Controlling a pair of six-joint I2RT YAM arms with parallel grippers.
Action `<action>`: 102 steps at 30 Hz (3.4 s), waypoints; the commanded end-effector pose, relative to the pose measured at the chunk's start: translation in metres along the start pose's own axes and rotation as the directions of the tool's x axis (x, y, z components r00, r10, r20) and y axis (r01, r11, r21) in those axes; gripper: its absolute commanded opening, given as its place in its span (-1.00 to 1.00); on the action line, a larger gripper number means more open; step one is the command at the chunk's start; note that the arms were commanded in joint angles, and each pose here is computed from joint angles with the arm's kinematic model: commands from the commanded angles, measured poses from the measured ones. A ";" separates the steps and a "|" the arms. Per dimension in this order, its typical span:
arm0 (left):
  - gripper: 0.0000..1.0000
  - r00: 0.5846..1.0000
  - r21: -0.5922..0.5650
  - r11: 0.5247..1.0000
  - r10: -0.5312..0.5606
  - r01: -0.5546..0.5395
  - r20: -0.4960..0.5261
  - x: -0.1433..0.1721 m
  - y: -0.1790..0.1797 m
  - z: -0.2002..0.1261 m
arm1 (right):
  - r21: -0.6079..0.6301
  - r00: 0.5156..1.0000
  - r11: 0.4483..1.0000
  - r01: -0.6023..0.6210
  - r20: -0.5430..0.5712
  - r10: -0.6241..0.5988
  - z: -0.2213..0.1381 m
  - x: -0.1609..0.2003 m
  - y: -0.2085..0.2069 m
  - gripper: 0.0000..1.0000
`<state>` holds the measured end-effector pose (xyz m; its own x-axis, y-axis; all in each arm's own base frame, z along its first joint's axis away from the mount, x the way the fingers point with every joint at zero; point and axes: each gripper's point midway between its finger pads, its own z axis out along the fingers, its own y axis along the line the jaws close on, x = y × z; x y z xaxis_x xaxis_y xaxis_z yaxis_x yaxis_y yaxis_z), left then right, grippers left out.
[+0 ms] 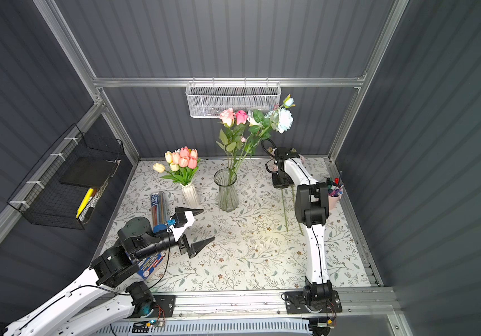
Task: Pick out pink flowers from the vase
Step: Place the flower at the center of the board, then pick up the flower from the vase.
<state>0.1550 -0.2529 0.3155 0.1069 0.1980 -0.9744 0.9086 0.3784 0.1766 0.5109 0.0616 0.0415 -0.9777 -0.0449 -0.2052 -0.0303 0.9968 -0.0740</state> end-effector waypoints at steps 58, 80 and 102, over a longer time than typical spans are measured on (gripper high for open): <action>0.98 1.000 -0.003 1.000 0.024 -0.024 -0.010 0.006 -0.001 0.001 | -0.213 0.873 0.869 -0.446 0.112 0.475 -0.035 -0.008 -0.035 -0.41; 0.98 0.978 -0.349 0.913 -0.193 0.211 0.084 -0.037 0.072 -0.003 | -0.481 0.691 0.833 -0.273 0.504 0.517 -0.224 0.099 0.005 -0.38; 0.46 0.991 -0.268 0.958 -0.081 0.106 0.104 -0.009 0.198 0.120 | -0.434 0.388 0.513 0.740 0.899 0.201 -0.415 0.219 0.123 -0.27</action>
<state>0.3763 -0.2932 0.3140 -0.0748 0.1410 -0.9872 0.7529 0.6571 0.0368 0.2255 0.1883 0.3764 -0.2499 0.1422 -0.9578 -0.7462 0.6021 0.2841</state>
